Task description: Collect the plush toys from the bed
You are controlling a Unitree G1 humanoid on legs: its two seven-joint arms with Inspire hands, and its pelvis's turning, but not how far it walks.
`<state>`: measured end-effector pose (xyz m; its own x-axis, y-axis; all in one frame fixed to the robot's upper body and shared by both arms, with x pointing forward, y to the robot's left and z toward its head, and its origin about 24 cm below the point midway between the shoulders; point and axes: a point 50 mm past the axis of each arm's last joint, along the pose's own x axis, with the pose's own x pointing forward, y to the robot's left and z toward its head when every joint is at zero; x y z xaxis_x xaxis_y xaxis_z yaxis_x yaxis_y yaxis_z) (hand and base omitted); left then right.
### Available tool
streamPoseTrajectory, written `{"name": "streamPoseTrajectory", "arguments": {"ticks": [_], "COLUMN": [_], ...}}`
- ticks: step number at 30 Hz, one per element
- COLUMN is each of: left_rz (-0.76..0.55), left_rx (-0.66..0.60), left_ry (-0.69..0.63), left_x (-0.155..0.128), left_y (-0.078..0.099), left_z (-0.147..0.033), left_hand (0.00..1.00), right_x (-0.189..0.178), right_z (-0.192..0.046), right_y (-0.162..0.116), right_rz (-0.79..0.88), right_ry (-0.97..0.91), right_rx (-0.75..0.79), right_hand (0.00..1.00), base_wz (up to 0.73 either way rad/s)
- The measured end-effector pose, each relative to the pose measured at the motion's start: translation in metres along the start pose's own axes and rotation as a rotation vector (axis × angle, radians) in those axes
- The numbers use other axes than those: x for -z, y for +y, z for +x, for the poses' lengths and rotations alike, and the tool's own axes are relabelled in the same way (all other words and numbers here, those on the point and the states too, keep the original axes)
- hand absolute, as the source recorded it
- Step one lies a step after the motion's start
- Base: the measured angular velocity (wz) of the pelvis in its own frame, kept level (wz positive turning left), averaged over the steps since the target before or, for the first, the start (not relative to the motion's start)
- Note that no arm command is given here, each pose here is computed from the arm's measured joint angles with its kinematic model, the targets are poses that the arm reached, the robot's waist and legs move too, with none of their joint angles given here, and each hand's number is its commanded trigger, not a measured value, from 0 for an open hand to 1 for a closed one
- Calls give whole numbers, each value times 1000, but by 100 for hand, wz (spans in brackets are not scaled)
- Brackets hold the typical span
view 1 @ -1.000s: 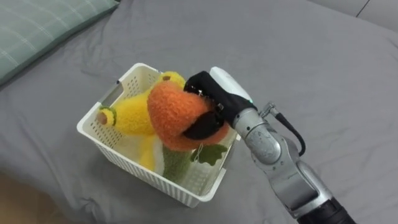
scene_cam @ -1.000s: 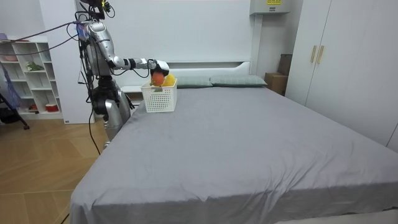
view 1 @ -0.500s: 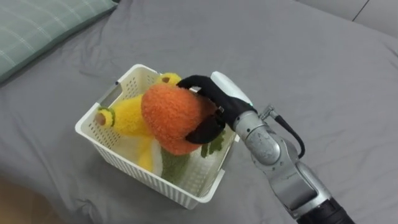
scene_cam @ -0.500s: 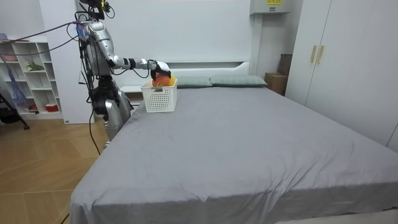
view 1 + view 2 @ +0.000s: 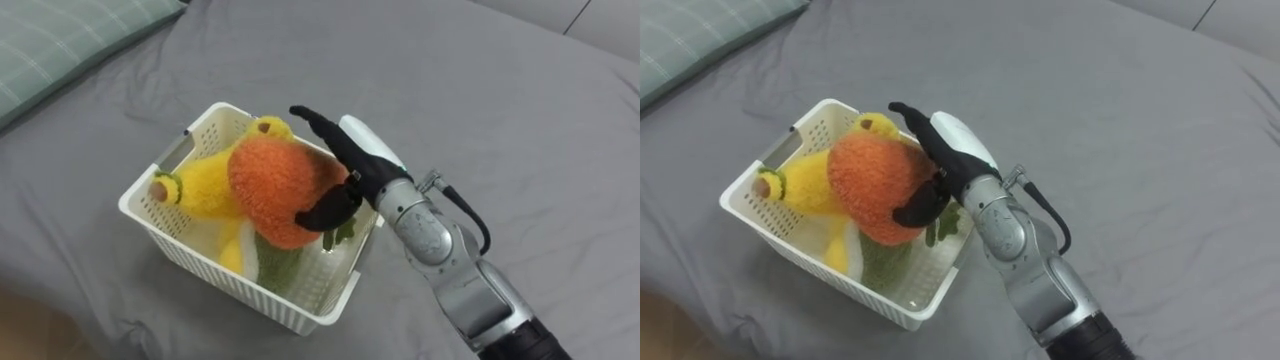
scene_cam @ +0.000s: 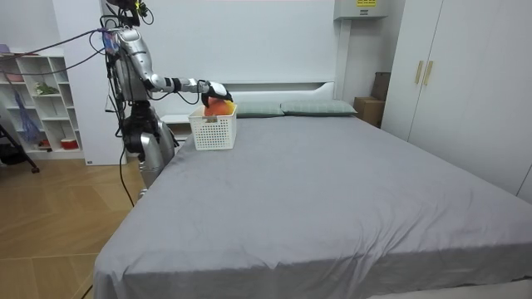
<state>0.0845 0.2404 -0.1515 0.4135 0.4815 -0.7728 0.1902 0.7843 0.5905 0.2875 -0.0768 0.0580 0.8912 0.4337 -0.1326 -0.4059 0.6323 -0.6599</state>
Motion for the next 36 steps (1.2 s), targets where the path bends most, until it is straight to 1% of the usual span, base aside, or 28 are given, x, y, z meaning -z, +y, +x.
{"name": "streamPoseTrajectory", "arguments": {"ticks": [8, 13, 17, 20, 22, 26, 31, 36], "left_rz": [-37, -72, -79, -86, -88, -103, -137, -144], "left_rx": [13, -8, -4, 1, 3, -1, -6, -9], "left_ry": [5, 5, 16, 16, 17, 23, 57, 78], "left_x": [-1, -6, -3, -4, -4, -3, 5, 12], "left_y": [3, 8, 6, 4, 3, 4, 4, 3], "left_z": [1, 4, 3, 2, 2, 2, 1, 0], "left_hand": [0, 0, 0, 0, 0, 0, 0, 0], "right_x": [2, 6, 9, 12, 16, 28, 52, 76], "right_z": [-1, -2, -4, -7, -13, -22, -40, -61], "right_y": [-7, -21, -30, -43, -48, -52, -60, -55], "right_rz": [5, 12, 40, 80, 100, 118, 177, 193], "right_ry": [0, 4, 9, 13, 19, 52, 134, 235], "right_rx": [39, 128, 184, 251, 297, 335, 405, 442], "right_hand": [0, 0, 0, 0, 0, 0, 0, 0], "base_wz": [0, -4, -2, -1, -13, -21, -16, -5]}}
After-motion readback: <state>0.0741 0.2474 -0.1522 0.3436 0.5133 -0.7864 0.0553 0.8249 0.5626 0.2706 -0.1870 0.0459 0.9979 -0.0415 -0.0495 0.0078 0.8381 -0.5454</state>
